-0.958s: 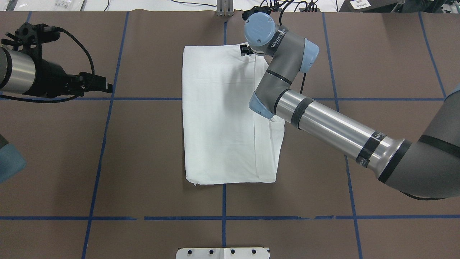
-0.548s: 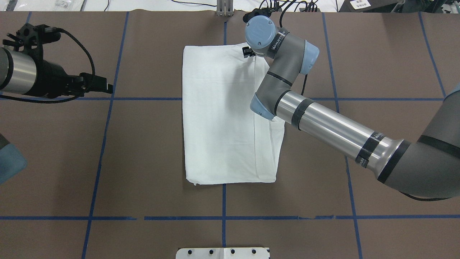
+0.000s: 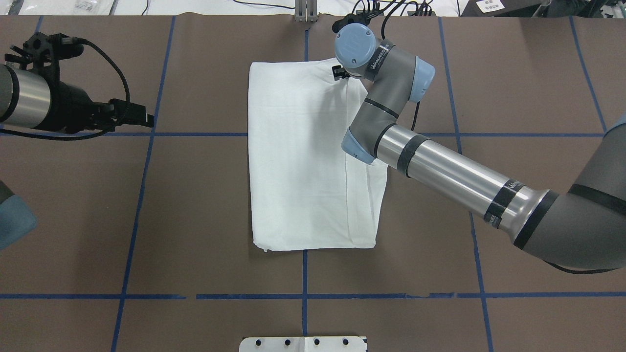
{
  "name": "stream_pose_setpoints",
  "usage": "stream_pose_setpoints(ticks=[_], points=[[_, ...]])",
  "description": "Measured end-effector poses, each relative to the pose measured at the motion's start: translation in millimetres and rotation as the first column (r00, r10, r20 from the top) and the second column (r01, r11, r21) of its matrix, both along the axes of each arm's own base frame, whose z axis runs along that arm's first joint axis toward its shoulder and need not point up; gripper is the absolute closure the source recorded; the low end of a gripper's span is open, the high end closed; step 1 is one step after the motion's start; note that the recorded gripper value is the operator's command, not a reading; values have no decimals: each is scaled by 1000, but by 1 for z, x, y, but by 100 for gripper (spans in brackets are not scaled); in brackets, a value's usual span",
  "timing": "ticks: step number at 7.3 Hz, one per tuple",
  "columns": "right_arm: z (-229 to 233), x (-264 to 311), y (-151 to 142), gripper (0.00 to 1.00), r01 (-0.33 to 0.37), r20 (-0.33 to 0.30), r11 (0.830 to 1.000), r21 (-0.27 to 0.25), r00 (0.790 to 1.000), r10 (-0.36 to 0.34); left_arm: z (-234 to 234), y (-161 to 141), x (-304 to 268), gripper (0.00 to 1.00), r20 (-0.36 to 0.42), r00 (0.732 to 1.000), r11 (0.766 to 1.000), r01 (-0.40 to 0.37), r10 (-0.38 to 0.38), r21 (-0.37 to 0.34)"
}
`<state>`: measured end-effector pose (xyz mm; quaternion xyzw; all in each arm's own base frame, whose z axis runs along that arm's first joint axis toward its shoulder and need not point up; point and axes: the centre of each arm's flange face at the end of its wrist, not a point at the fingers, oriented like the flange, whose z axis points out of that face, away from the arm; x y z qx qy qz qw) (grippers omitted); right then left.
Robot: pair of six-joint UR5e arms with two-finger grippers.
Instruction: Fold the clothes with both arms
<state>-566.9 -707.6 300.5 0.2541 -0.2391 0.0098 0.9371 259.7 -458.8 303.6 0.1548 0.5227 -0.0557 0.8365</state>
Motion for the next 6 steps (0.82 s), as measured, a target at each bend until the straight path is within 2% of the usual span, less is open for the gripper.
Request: stream_pose_setpoints(ticks=[4, 6], points=[[3, 11, -9, 0, 31, -27, 1000, 4, 999, -31, 8, -4, 4, 0, 10, 1000, 1000, -1, 1, -11], [7, 23, -16, 0, 63, -65, 998, -7, 996, -63, 7, -5, 6, 0, 10, 1000, 1000, -3, 3, -10]])
